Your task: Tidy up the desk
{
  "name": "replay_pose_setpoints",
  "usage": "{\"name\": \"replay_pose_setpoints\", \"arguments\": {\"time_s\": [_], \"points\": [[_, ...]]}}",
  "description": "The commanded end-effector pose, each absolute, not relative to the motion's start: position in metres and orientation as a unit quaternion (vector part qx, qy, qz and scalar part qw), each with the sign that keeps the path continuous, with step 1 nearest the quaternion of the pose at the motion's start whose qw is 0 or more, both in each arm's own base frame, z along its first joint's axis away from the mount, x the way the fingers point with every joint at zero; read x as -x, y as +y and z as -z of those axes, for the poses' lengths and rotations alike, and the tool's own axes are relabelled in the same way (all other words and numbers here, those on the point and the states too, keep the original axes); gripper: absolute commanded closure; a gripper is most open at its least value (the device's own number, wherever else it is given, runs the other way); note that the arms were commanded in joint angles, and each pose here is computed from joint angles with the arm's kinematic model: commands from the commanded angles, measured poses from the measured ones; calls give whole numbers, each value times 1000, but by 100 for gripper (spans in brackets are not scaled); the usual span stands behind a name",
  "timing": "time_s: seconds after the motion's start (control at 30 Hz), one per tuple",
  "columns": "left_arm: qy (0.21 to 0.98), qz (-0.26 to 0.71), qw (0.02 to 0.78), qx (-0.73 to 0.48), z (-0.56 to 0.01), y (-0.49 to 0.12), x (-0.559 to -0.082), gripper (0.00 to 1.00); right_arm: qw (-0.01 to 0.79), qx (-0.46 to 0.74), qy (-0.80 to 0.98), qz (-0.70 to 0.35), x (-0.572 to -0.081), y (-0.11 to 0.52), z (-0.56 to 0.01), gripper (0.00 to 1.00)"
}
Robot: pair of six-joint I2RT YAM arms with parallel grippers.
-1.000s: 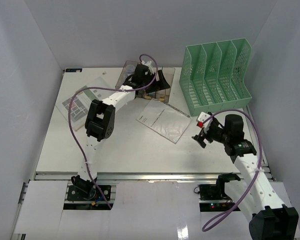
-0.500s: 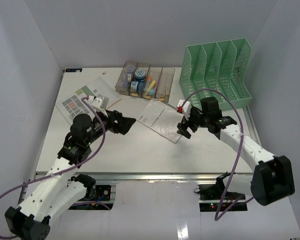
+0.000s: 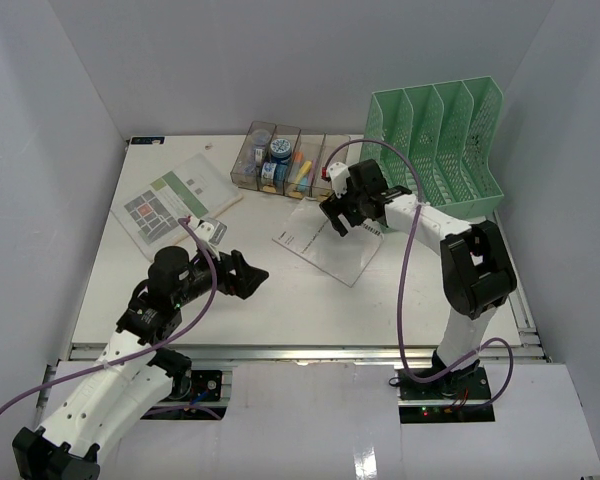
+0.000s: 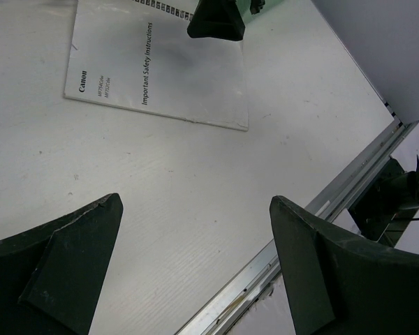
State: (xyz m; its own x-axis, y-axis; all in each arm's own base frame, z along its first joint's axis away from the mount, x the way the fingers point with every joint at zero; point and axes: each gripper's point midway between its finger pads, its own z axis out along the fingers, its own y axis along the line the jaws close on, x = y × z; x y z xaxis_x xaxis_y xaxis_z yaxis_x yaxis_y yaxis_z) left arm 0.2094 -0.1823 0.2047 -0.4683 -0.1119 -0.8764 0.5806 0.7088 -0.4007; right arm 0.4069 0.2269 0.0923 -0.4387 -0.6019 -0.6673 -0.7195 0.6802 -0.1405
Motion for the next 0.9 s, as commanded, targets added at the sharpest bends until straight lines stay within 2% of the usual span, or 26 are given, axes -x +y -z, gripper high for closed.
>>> {"name": "replay_pose_setpoints", "arguments": {"time_s": [0.0, 0.17, 0.43, 0.7, 0.83, 0.87], "points": [[774, 353, 499, -164, -213, -183, -207, 2, 376, 356, 853, -63, -430, 229, -94, 10], [776, 353, 496, -164, -210, -183, -207, 2, 365, 365, 854, -65, -440, 232, -79, 10], [781, 353, 489, -163, -207, -184, -208, 2, 342, 357, 858, -138, -458, 235, -59, 10], [776, 365, 487, -168, -209, -188, -206, 2, 307, 356, 868, -160, -442, 233, -33, 10], [772, 378, 488, -150, -207, -190, -207, 2, 291, 354, 872, -170, -433, 231, -23, 1], [775, 383, 486, -133, -205, -190, -208, 2, 286, 354, 873, -176, -429, 232, -21, 3]]}}
